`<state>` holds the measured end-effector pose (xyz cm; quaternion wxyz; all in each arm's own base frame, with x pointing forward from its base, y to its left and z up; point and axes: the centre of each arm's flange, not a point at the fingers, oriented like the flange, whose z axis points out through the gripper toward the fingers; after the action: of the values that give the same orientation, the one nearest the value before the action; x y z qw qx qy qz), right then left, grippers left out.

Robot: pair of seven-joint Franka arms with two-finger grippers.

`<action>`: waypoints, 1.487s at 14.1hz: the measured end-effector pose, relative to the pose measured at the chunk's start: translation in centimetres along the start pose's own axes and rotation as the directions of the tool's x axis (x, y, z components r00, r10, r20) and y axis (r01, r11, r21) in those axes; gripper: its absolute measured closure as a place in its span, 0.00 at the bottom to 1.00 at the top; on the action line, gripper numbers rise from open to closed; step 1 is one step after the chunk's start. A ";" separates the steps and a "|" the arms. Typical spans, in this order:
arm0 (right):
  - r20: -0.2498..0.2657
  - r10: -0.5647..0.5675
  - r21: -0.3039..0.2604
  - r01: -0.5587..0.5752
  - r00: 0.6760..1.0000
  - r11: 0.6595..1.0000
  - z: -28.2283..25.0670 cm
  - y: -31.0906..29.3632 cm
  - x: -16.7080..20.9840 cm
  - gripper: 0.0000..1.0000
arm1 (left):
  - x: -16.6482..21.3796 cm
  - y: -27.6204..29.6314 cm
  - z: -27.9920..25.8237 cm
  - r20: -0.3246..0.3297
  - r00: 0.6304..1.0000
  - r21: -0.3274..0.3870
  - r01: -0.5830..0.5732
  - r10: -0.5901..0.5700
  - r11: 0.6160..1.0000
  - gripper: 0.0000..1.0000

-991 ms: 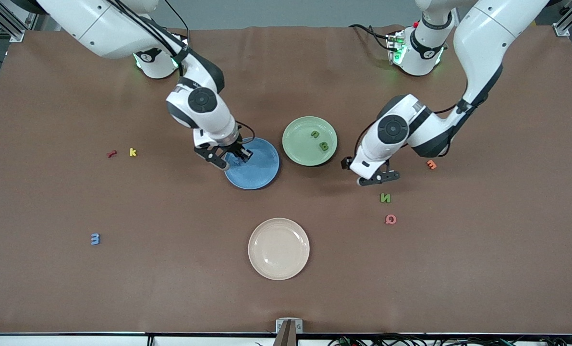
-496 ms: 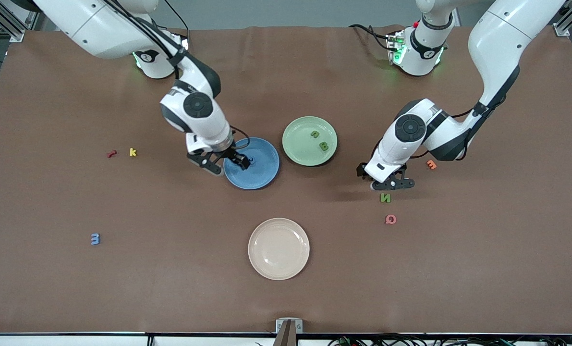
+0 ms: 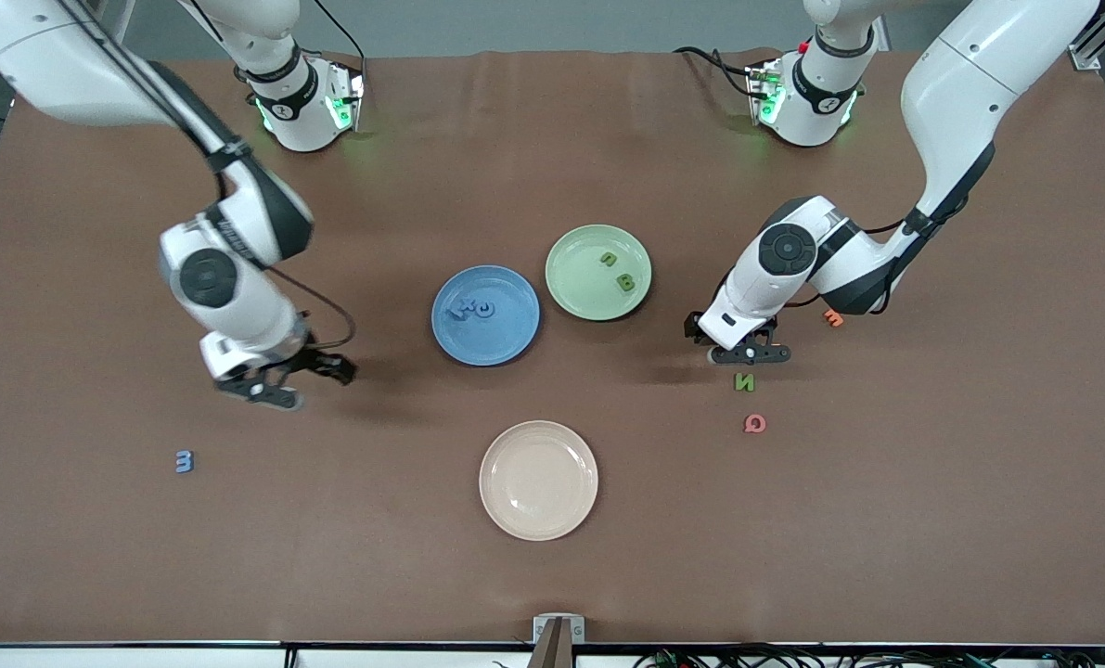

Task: Sort letters by color into matching plates
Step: 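Grasp the blue E with the right gripper while the left gripper grasps the green b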

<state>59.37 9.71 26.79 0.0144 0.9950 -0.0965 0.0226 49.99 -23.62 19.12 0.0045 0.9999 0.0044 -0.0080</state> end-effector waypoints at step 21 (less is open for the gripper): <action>-0.022 -0.357 -0.017 0.357 0.934 0.934 9.8 18.8 14.1 0.48 | 0.5 -1.4 1.4 -0.014 1.000 -0.001 0.011 -0.011 1.000 0.74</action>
<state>70.02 -11.73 18.17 0.0258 0.9955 0.0860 0.0312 50.46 -22.27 17.68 0.0050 0.9999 0.0100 -0.0011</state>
